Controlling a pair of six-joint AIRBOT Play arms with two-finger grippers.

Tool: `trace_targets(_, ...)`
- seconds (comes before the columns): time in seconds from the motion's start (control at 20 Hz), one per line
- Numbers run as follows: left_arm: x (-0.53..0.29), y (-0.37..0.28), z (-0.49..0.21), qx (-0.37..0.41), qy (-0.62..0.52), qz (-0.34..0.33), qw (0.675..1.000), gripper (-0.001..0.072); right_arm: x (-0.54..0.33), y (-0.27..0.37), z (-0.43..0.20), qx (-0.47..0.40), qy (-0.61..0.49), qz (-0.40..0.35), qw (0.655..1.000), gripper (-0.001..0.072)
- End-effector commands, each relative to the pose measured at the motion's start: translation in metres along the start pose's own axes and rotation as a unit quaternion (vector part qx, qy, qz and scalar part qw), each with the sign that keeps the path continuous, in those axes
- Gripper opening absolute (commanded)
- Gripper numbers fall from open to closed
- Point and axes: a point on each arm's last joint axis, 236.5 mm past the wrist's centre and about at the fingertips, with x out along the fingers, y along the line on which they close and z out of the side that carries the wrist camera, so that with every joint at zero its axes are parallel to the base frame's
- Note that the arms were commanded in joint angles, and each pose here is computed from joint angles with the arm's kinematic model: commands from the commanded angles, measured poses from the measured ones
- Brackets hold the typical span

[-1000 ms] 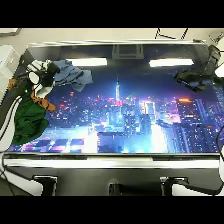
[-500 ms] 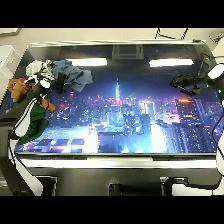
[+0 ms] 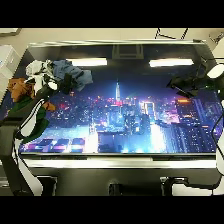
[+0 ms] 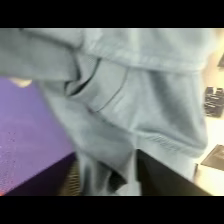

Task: Fold the clothes and pants, and hang the long-sleeved shirts on hangers.

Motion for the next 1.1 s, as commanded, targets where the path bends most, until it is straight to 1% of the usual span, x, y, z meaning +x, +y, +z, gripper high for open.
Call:
trace_targets(0.0, 0.0, -0.006, 0.002, -0.002, -0.009, -0.01, 1.0, 0.025, 0.0, 0.006, -0.007, 0.005, 0.015, 0.013, 1.0, 0.0676)
trace_targets(0.05, 0.0, -0.006, 0.002, -0.001, -0.009, -0.01, 1.0, 0.0013, 0.0, 0.009, -0.008, 0.007, 0.017, 0.018, 1.0, 0.0676)
trace_targets(0.15, -0.002, -0.007, -0.001, -0.001, -0.001, -0.007, 1.0, 0.0019, -0.001, 0.012, -0.007, 0.009, 0.016, 0.024, 1.0, 0.0676)
trace_targets(0.2, -0.007, -0.013, -0.002, 0.022, 0.002, -0.01, 1.0, 0.0018, -0.002, 0.012, -0.006, 0.007, 0.013, 0.024, 1.0, 0.0675)
trace_targets(0.3, -0.032, -0.049, 0.0, 0.133, -0.001, -0.035, 0.991, 0.0017, -0.009, 0.015, -0.002, -0.021, 0.001, 0.026, 0.999, 0.0675)
trace_targets(0.35, -0.055, -0.077, -0.003, 0.214, 0.001, -0.053, 0.975, 0.0016, -0.016, 0.017, 0.0, -0.038, -0.008, 0.025, 0.999, 0.0675)
trace_targets(0.4, -0.082, -0.104, -0.011, 0.298, 0.007, -0.071, 0.952, 0.0016, -0.027, 0.018, 0.003, -0.059, -0.022, 0.019, 0.998, 0.0674)
trace_targets(0.45, -0.115, -0.132, -0.025, 0.381, 0.017, -0.091, 0.92, 0.0016, -0.039, 0.018, 0.007, -0.076, -0.039, 0.01, 0.996, 0.0674)
trace_targets(0.5, -0.148, -0.154, -0.043, 0.438, 0.031, -0.108, 0.892, 0.0016, -0.055, 0.016, 0.014, -0.089, -0.064, -0.006, 0.994, 0.0674)
trace_targets(0.55, -0.179, -0.172, -0.064, 0.476, 0.047, -0.121, 0.87, 0.0016, -0.071, 0.014, 0.022, -0.101, -0.092, -0.023, 0.99, 0.0674)
trace_targets(0.65, -0.233, -0.193, -0.127, 0.519, 0.099, -0.151, 0.836, 0.0016, -0.111, 0.01, 0.04, -0.107, -0.16, -0.059, 0.98, 0.0674)
trace_targets(0.8, -0.267, -0.185, -0.252, 0.552, 0.197, -0.186, 0.789, 0.0017, -0.172, 0.01, 0.052, -0.087, -0.243, -0.087, 0.962, 0.0674)
trace_targets(0.9, -0.27, -0.158, -0.345, 0.555, 0.264, -0.194, 0.765, 0.0017, -0.204, 0.012, 0.048, -0.08, -0.275, -0.096, 0.953, 0.0674)
trace_targets(1.05, -0.266, -0.1, -0.473, 0.551, 0.335, -0.19, 0.741, 0.0018, -0.228, 0.017, 0.037, -0.079, -0.288, -0.095, 0.95, 0.0674)
